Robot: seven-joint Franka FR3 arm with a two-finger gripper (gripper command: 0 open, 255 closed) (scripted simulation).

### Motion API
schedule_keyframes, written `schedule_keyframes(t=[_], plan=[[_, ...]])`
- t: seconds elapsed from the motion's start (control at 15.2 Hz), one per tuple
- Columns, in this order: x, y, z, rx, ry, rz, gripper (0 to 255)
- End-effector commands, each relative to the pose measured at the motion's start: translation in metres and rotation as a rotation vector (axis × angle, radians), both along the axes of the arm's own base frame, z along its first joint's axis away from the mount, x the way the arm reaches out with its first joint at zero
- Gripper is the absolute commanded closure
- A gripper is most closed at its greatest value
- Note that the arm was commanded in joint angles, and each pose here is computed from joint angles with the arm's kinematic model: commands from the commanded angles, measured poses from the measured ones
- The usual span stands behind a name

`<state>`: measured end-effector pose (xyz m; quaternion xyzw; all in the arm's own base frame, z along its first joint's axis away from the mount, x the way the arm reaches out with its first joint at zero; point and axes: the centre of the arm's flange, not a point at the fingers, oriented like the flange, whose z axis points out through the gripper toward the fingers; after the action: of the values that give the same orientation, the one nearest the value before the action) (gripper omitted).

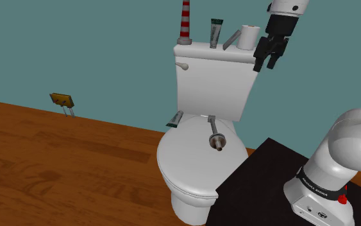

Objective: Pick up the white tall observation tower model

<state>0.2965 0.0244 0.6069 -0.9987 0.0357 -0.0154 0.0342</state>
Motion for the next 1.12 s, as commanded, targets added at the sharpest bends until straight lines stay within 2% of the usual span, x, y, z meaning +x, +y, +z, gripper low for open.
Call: schedule_keyframes(t=[0.0, 1.06], plan=[[0.000, 0.000, 0.000, 0.000, 0.000, 0.000, 0], [0.095, -0.002, -0.191, 0.007, 0.064, -0.364, 0]])
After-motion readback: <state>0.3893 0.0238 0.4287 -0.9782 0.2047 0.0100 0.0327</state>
